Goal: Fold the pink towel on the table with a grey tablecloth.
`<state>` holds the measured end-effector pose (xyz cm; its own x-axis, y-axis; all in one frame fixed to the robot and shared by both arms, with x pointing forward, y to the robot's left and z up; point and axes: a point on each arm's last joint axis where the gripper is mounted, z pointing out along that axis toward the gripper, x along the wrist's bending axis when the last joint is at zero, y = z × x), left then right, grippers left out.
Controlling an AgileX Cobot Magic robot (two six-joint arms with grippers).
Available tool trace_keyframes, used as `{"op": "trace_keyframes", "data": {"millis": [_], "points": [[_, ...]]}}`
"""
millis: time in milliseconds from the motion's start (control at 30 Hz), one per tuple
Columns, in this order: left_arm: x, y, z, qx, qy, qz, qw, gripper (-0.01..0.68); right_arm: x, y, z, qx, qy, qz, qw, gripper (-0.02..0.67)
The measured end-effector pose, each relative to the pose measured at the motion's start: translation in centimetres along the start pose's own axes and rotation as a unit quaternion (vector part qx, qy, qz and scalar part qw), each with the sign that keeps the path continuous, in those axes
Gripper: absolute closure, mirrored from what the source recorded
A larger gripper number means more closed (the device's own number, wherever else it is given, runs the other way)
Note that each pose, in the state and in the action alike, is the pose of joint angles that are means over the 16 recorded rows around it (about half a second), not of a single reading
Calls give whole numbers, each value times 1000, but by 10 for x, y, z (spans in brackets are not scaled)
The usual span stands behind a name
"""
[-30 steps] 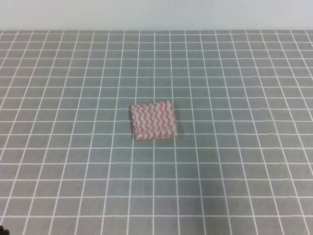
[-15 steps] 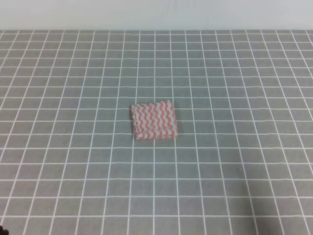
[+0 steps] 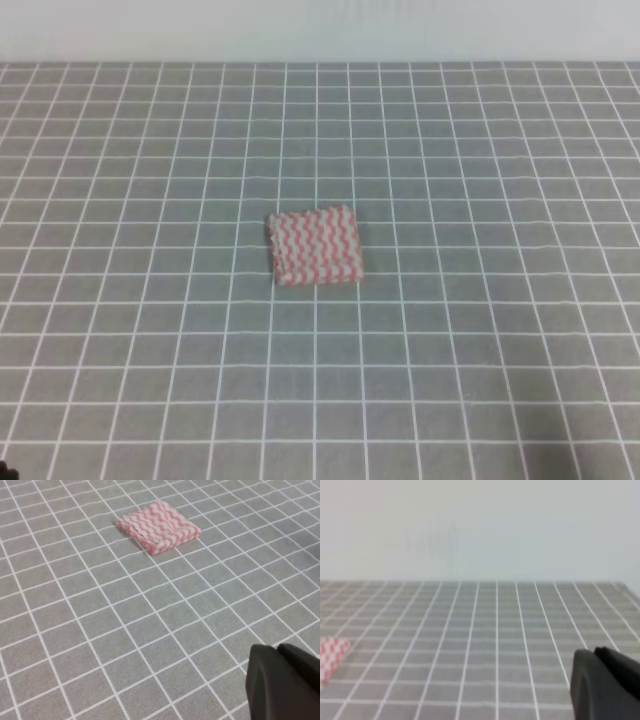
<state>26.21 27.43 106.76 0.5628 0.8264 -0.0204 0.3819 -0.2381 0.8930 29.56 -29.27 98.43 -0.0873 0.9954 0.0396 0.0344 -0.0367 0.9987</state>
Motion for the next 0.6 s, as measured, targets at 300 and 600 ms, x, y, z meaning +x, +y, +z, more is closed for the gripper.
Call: {"op": "trace_keyframes", "data": {"millis": [300,600], "points": [[0,0,1,1,0,-1,1000,673,-2,-18,-3,58,-13,44,997,667],[0,0,1,2,0,-1,1000,673,-1,-23,-3,79,-8,49,996,667]]}}
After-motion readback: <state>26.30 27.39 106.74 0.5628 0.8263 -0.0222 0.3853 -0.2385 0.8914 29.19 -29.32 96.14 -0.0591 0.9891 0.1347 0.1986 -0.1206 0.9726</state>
